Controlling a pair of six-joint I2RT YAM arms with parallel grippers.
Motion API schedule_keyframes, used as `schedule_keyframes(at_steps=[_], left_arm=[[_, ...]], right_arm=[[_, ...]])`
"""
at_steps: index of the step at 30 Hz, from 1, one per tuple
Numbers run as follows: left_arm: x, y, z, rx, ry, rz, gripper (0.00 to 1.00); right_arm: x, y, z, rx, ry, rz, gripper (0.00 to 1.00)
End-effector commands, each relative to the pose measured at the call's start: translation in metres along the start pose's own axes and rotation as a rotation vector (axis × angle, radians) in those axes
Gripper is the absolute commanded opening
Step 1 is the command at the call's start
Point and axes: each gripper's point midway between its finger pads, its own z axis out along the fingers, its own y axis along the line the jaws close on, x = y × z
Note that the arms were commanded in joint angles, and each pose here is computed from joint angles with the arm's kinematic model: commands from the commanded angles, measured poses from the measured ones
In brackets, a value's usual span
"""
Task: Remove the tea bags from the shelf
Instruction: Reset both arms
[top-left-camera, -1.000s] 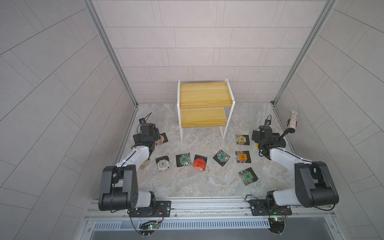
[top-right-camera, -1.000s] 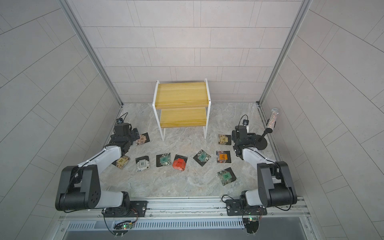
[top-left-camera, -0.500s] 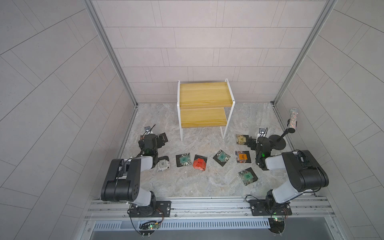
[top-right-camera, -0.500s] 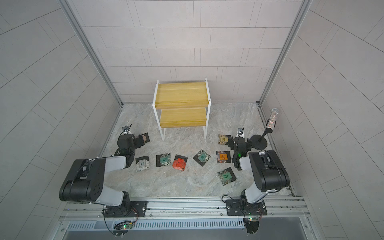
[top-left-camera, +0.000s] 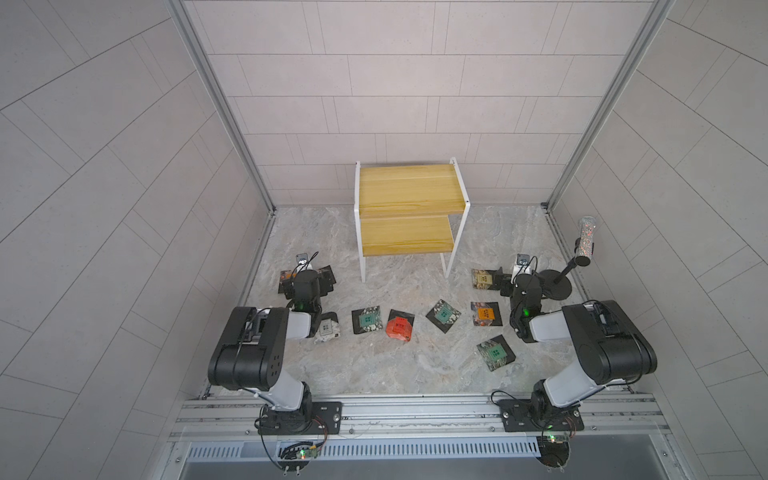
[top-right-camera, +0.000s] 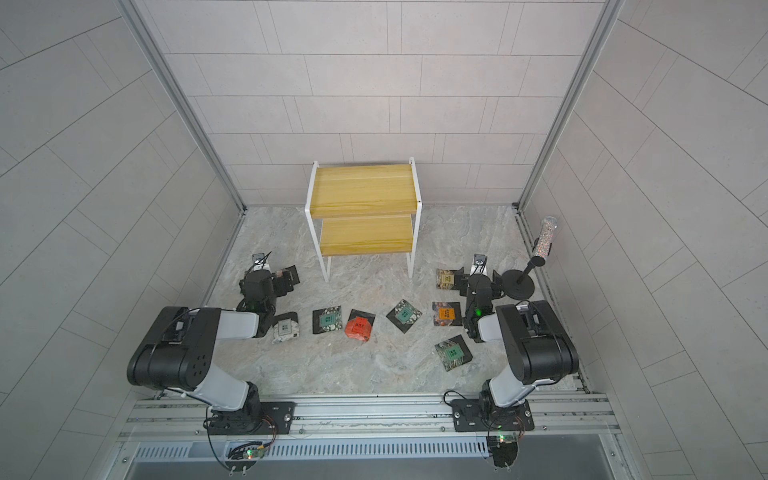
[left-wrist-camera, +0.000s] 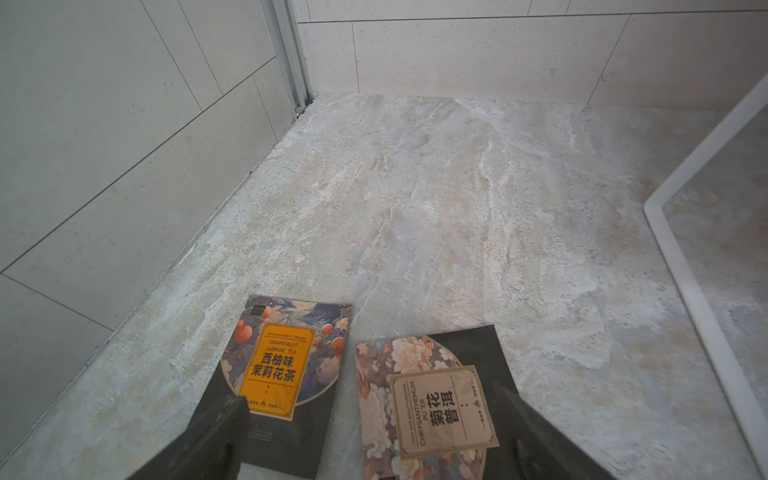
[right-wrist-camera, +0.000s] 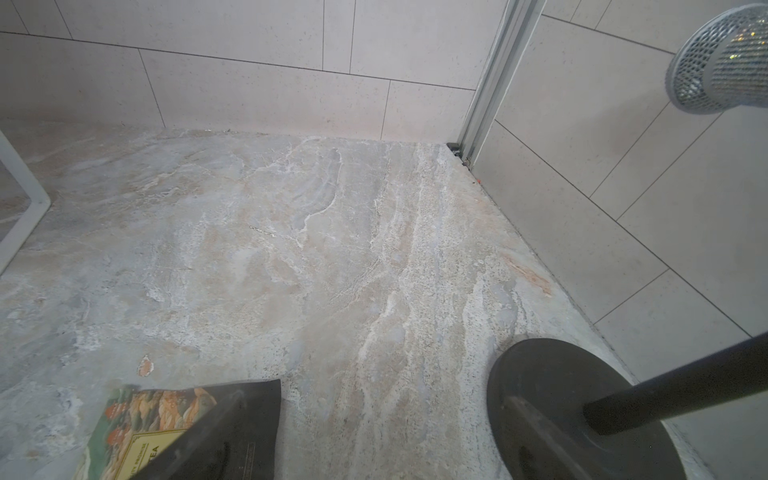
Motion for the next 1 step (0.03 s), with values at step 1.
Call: schedule_keyframes(at_steps=[1], left_arm=[[-0.0129, 0.0017, -0.0031, -0.022, -0.042, 0.001, 1.0]], right_arm=[[-0.0028, 0.0006, 0.0003, 0.003, -0.011, -0.002, 1.0]])
